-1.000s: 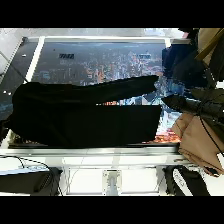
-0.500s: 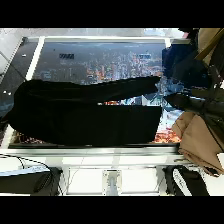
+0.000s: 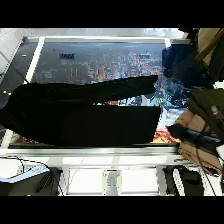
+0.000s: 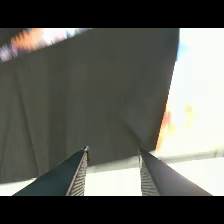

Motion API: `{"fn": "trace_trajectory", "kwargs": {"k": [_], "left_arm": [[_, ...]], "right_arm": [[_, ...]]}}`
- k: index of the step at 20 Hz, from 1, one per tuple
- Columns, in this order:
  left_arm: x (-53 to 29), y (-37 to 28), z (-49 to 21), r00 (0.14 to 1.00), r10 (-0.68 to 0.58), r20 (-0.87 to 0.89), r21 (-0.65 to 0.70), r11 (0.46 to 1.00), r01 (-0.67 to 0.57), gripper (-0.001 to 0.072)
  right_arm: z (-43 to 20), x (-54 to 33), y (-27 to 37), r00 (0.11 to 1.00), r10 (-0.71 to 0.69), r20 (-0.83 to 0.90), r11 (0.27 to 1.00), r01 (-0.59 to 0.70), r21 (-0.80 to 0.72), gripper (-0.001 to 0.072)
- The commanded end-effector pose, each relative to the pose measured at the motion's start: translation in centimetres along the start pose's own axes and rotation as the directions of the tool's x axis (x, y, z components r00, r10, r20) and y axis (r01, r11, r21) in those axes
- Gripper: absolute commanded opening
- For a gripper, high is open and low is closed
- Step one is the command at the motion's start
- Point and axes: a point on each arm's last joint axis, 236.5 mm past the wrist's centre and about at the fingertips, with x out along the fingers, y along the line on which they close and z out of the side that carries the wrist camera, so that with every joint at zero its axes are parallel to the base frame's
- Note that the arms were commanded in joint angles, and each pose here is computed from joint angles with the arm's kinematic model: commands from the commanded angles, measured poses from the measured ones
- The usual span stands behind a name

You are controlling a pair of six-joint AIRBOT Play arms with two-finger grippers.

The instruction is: Fold the clothes and pants, and hang the long-sleeved shirts on hangers.

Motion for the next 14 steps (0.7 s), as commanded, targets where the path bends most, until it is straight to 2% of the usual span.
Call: {"fn": "trace_trajectory", "kwargs": {"k": [1, 10, 12, 14], "left_arm": [[-0.6, -0.6, -0.7, 1.0, -0.013, -0.027, -0.01, 1.0, 0.012, 0.0012], [-0.6, -0.8, -1.0, 0.999, -0.022, -0.041, -0.032, 0.999, 0.021, 0.0011], [-0.6, -0.9, -1.1, 0.999, -0.024, -0.045, -0.032, 0.999, 0.023, 0.0011], [-0.6, -1.0, -1.2, 0.998, -0.028, -0.051, -0.032, 0.999, 0.026, 0.0011]], "right_arm": [[-5.7, 4.9, -2.5, 0.975, 0.005, -0.223, 0.998, 0.007, 0.055, 0.0372], [-4.2, 9.6, -3.6, 0.904, -0.009, -0.428, 0.994, -0.04, -0.105, 0.0369], [-3.9, 10.2, -2.3, 0.883, -0.03, -0.468, 0.976, -0.075, -0.203, 0.0353], [-3.6, 10.5, -1.4, 0.85, -0.164, -0.501, 0.899, -0.08, -0.43, 0.0347]]}}
